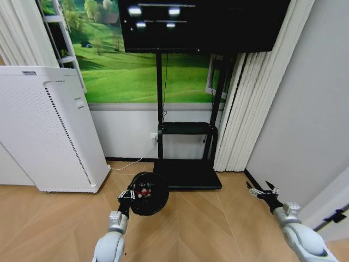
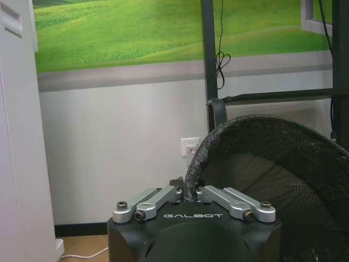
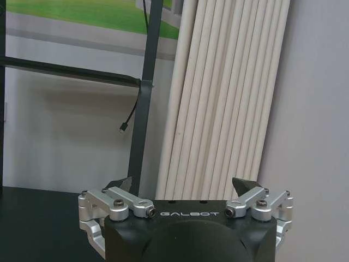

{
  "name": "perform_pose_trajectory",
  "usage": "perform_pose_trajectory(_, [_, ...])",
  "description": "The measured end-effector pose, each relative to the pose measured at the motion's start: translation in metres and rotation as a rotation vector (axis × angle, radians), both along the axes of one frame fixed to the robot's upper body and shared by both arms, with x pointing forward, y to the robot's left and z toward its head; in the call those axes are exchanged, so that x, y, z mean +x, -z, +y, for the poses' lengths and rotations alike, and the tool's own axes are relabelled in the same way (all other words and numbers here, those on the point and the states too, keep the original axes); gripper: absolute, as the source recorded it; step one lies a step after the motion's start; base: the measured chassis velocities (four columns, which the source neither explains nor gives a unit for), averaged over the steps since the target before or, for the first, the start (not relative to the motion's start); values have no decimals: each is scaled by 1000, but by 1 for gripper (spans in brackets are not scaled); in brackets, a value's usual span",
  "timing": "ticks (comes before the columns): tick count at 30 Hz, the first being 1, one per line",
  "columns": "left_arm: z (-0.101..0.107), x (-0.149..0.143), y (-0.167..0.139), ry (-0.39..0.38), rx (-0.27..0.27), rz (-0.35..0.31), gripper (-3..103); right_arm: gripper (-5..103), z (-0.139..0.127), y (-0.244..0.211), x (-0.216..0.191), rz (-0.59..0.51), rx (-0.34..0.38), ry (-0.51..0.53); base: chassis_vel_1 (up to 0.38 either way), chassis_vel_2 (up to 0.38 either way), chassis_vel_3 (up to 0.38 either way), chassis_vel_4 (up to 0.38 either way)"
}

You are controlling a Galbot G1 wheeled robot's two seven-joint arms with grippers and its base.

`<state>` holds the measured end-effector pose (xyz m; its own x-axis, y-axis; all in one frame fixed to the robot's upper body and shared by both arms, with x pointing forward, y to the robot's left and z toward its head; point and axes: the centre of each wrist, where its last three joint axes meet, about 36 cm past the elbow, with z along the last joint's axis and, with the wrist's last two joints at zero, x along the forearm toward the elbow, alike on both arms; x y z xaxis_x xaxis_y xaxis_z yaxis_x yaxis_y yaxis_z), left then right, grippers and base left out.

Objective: Pick up the trash bin and place the garbage on the floor into it.

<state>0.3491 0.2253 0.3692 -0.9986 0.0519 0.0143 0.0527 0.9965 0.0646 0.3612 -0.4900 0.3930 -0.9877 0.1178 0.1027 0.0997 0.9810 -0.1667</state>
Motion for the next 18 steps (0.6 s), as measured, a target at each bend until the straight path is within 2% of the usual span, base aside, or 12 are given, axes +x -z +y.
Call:
perform_pose_trajectory(10, [2,-2,1,-5,3,-4,4,100,0,0,0,0,0,0,168,173,-177,-157])
perform_pose_trajectory(18, [2,0,1,-4,2,-4,4,100,0,0,0,-1,0,0,268,262,-266,-283])
